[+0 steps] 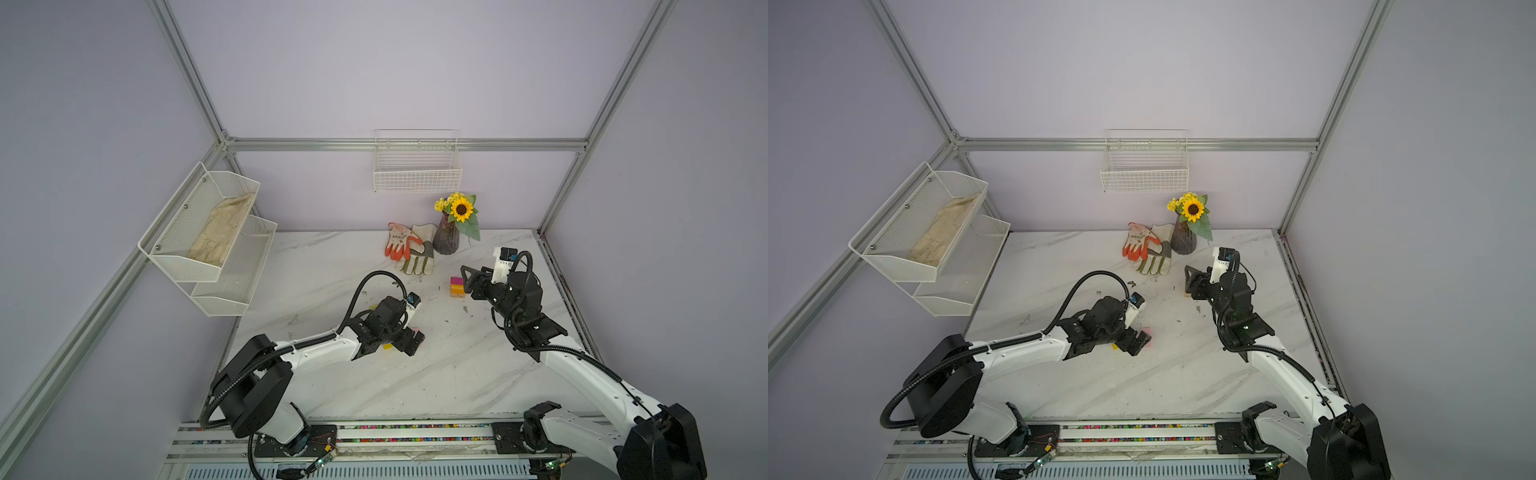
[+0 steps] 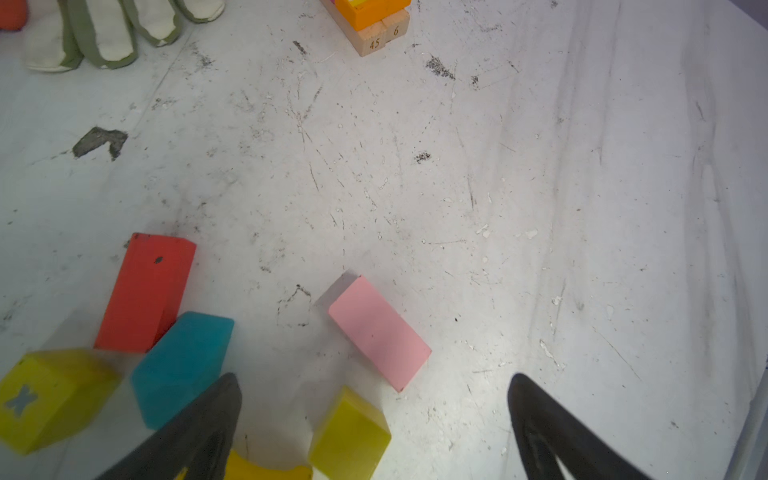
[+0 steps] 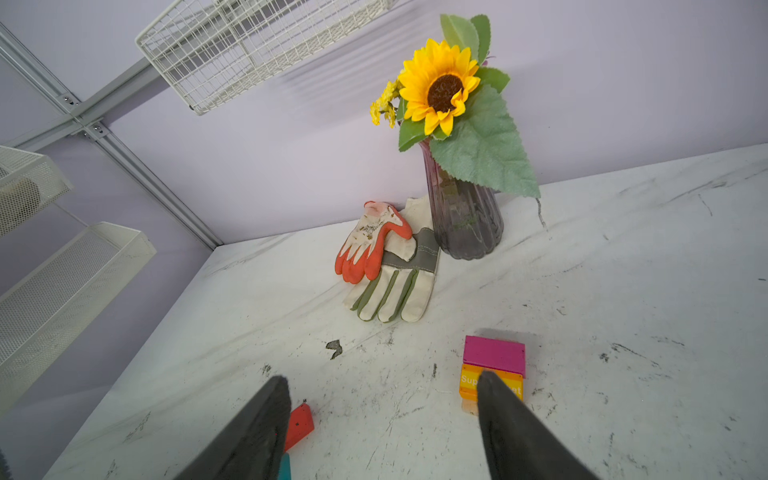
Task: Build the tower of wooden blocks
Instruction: 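Lower the left gripper over the pink block and close on it, then lift the pink block with the left gripper and carry it toward the stack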
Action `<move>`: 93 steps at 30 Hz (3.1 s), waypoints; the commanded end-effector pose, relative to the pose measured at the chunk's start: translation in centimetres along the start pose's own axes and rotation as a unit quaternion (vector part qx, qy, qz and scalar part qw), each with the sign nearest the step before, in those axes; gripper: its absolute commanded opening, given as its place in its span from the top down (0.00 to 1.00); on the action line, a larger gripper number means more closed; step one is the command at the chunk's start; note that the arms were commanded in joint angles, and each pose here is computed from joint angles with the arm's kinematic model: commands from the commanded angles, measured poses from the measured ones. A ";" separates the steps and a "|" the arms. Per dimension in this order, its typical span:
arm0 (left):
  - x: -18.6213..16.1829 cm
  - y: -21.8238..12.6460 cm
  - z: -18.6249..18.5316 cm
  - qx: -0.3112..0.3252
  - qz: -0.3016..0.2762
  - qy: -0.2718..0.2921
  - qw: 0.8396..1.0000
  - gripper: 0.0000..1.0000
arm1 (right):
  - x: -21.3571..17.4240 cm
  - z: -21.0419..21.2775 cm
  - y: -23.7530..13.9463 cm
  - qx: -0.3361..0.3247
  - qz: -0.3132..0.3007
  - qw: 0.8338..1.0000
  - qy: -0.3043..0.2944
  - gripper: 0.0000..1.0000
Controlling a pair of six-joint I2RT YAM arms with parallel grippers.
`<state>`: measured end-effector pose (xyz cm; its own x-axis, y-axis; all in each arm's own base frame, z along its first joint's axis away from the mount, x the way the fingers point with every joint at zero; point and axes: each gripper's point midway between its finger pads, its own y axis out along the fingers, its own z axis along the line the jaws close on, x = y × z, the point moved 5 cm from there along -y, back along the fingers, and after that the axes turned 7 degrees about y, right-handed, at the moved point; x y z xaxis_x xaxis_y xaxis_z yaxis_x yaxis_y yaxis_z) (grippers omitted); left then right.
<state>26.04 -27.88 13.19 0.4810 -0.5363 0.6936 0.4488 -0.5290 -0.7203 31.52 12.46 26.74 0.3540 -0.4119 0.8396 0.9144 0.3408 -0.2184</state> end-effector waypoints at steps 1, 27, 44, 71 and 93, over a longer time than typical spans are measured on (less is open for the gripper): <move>3.6 1.3 -0.8 -0.039 -0.008 0.031 0.999 0.02 | -0.1 -0.1 0.3 -0.003 -0.005 1.000 0.003 0.28; -0.1 4.5 -5.7 -0.144 0.126 0.063 0.979 0.04 | 0.1 0.1 -0.4 0.002 -0.006 1.000 0.002 0.28; -2.3 3.8 -6.3 -0.124 0.167 0.086 0.974 0.17 | 0.3 0.1 -0.8 -0.001 -0.008 1.000 0.002 0.28; -2.3 3.7 -7.9 -0.082 0.174 0.143 0.971 0.33 | 0.3 0.1 -0.9 0.000 -0.007 1.000 0.002 0.28; -2.6 5.5 -7.9 -0.059 0.200 0.138 0.968 0.25 | 0.3 0.1 -0.9 0.000 -0.006 1.000 0.002 0.28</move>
<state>21.15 -33.79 7.42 0.3667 -0.8576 0.3606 0.1828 -0.3136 -0.9318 31.16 12.30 27.17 0.3468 -0.4148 0.8412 0.9164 0.3408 -0.2098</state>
